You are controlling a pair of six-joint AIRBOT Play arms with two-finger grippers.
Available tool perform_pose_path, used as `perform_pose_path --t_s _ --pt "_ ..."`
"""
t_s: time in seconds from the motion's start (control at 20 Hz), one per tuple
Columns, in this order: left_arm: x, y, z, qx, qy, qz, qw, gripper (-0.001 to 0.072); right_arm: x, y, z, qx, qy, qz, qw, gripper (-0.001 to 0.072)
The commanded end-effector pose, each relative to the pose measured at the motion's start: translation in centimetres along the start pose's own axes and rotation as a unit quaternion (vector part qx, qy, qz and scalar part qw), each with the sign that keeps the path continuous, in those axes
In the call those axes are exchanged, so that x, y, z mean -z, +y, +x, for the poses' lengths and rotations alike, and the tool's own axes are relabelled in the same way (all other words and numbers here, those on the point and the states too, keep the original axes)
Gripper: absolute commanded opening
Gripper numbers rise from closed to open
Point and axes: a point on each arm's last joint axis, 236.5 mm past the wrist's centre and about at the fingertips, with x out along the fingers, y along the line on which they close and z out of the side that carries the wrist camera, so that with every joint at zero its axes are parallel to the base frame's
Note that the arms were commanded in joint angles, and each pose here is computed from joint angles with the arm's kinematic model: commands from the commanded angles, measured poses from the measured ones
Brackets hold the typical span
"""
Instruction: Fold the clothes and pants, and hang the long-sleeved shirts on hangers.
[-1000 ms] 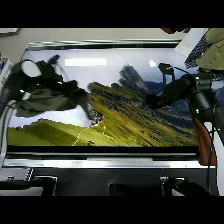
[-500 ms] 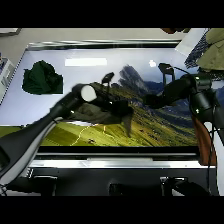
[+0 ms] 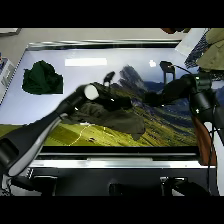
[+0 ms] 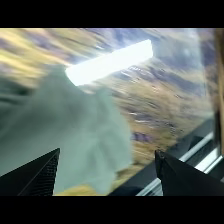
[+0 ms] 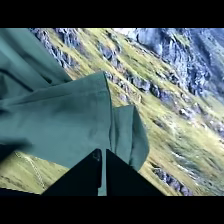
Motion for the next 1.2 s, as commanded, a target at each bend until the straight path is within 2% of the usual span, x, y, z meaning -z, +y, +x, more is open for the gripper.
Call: perform_pose_path --t_s 0.0,0.05,0.15,0.2,0.3,0.4,0.5,0.6,0.7,1.15 --pt "-1.8 7.1 -6.2 -0.041 0.034 -0.060 0.997 0.0667 0.2 -0.5 -0.4 0.011 0.001 -0.024 1.000 0.0072" --pt "-2.2 9.9 -8.7 -0.068 0.037 -0.074 0.994 0.0664 0.2 -1.8 -0.8 0.031 0.001 -0.035 0.999 0.0082" --pt "-2.4 16.1 -14.5 -0.146 0.033 -0.096 0.984 0.0661 -0.3 -5.7 -1.8 0.066 -0.003 -0.005 0.998 0.0276" --pt "-2.4 18.8 -17.6 -0.183 0.023 -0.105 0.977 0.0662 -0.8 -7.8 -2.2 0.067 -0.010 0.030 0.997 0.0283" --pt "-2.2 22.8 -22.7 -0.224 -0.004 -0.131 0.966 0.0662 -1.3 -10.8 -2.1 0.013 -0.026 0.138 0.990 0.0283" --pt "-1.4 25.5 -26.3 -0.234 -0.031 -0.166 0.958 0.0661 -0.2 -11.8 0.0 -0.079 -0.018 0.225 0.971 0.0285" --pt "0.0 27.7 -28.8 -0.241 -0.043 -0.196 0.950 0.0661 2.3 -11.1 3.1 -0.162 0.022 0.276 0.947 0.0296" --pt "1.3 29.2 -30.0 -0.244 -0.039 -0.214 0.945 0.0662 5.2 -10.2 6.1 -0.197 0.067 0.290 0.934 0.0465" --pt "1.9 30.0 -30.5 -0.246 -0.032 -0.214 0.945 0.0662 6.9 -9.1 8.1 -0.219 0.096 0.300 0.923 0.0478" --pt "2.5 31.3 -30.9 -0.266 -0.022 -0.218 0.939 0.0665 10.0 -3.6 15.5 -0.219 0.171 0.274 0.921 0.0473"
